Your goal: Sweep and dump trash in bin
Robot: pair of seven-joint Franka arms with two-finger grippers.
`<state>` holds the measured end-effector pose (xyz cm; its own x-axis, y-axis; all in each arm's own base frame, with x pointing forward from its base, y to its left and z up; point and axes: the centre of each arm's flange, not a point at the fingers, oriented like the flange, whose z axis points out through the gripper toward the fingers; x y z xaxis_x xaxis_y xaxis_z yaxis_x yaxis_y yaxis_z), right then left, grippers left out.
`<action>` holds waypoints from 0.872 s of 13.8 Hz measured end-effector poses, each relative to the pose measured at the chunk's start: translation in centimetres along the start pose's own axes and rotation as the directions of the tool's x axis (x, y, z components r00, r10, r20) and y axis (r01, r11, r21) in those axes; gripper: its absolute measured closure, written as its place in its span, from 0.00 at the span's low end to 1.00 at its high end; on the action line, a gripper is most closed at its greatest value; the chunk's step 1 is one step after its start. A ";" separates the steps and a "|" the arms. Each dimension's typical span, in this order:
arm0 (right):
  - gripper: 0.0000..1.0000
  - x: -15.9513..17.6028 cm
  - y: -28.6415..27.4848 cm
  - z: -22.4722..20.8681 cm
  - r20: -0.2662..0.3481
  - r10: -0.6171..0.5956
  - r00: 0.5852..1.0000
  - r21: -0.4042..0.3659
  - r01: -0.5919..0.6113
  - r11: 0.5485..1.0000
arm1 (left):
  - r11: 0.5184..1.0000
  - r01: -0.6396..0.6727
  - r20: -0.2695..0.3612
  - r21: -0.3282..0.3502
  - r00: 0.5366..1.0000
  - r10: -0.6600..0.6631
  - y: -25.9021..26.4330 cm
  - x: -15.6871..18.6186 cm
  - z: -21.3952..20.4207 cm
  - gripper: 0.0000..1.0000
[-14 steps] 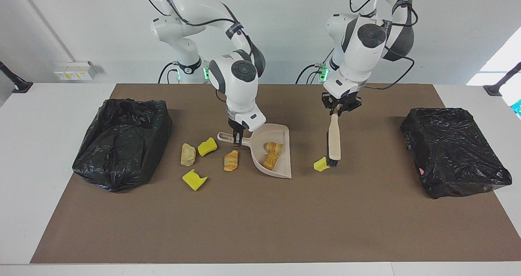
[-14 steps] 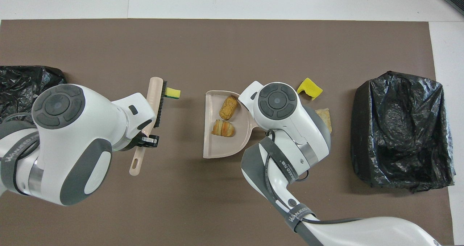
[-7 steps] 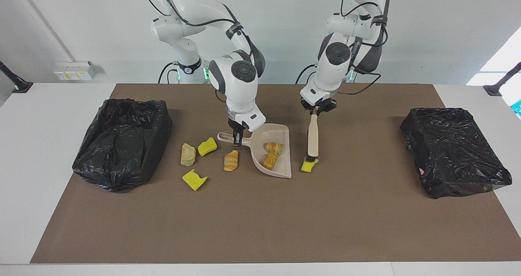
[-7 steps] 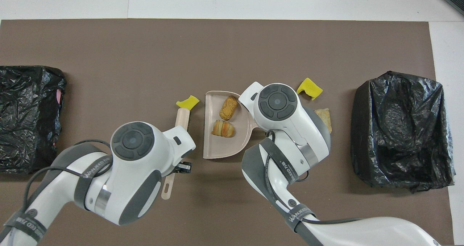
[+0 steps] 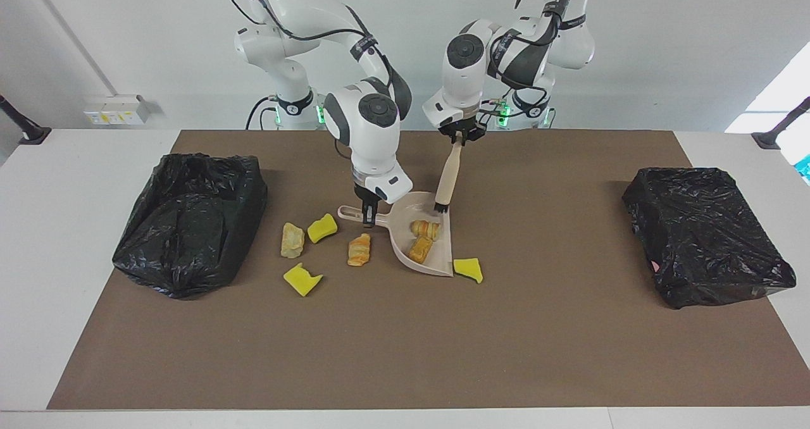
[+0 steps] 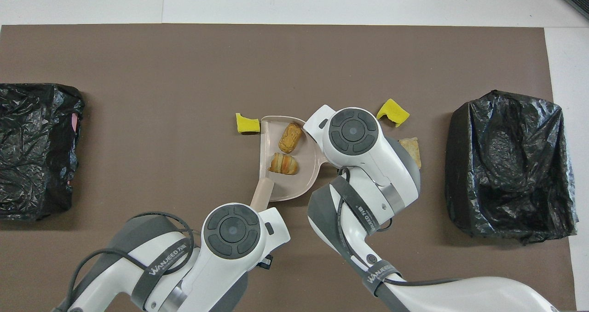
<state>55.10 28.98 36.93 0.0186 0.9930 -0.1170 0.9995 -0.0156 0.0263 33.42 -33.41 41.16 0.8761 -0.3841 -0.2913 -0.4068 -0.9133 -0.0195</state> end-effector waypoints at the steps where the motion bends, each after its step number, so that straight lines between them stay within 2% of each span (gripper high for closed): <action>1: 0.67 0.0 0.0 0.0 0.000 0.000 1.000 0.000 0.000 1.000 | 1.000 -0.009 0.020 0.005 1.000 0.009 -0.3 -0.3 0.0 0.74; 4: 0.67 0.0 -0.1 0.0 0.000 0.000 1.000 0.000 0.000 1.000 | 0.999 0.033 0.027 -0.019 0.999 -0.033 -3.7 0.8 -0.2 0.74; 8: 0.67 0.4 -0.1 -0.3 -0.002 -0.018 1.000 -0.024 0.018 1.000 | 0.986 0.125 -0.103 -0.112 0.985 -0.136 -14.2 5.6 -0.1 0.74; 12: 0.67 0.9 -0.2 -0.3 -0.009 -0.042 0.999 -0.050 0.041 0.998 | 0.984 0.147 -0.142 -0.101 0.977 -0.160 -17.7 11.2 1.1 0.74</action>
<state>54.89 29.91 37.08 -0.0232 0.9938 -0.1088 0.9970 0.0311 0.0714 50.16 -21.39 37.16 0.9578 -0.2479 -0.1452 -0.2456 -0.9688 0.0342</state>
